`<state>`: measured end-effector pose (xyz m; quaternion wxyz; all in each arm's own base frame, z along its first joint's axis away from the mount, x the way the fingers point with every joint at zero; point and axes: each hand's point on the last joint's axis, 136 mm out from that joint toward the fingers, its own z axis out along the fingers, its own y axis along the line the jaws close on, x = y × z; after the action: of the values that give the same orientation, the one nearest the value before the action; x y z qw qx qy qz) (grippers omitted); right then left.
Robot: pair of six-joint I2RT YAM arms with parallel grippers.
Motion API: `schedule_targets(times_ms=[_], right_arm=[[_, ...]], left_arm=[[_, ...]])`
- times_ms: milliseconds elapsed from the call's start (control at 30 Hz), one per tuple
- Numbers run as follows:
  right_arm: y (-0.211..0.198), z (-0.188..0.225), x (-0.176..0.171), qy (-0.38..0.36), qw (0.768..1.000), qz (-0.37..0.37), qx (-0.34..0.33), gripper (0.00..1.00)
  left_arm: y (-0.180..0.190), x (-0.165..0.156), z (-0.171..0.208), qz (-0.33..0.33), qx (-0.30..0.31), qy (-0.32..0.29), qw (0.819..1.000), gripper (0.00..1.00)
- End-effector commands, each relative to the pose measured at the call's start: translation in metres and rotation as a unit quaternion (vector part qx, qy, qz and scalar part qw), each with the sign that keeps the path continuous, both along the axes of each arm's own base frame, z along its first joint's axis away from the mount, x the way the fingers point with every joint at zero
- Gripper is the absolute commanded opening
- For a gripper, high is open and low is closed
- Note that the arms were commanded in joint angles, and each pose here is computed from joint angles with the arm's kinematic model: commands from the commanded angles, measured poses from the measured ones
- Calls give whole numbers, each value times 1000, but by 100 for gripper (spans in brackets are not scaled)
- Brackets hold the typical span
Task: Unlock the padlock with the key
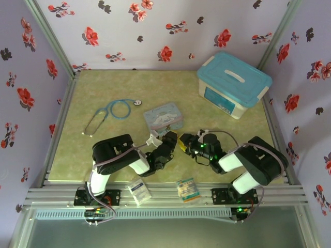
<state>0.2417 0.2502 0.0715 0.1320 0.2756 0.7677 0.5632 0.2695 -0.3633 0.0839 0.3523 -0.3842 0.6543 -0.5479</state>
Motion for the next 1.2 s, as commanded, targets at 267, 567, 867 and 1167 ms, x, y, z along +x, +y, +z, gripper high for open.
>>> schedule_targets(times_ms=[267,567,867,1167], right_arm=[[-31,18,-7,-133,962,66,-229,50],[-70,15,-27,-209,859,188,-428,46],[-38,17,-43,-289,784,274,-476,39],[-13,10,-44,-316,745,310,-499,38]], left_arm=[[-18,-33,1,-78,7,-7,997,0],[-8,-37,-10,-78,29,-1,997,0],[-2,-41,-15,-83,34,5,996,0],[-7,-43,-13,-92,31,5,995,0]])
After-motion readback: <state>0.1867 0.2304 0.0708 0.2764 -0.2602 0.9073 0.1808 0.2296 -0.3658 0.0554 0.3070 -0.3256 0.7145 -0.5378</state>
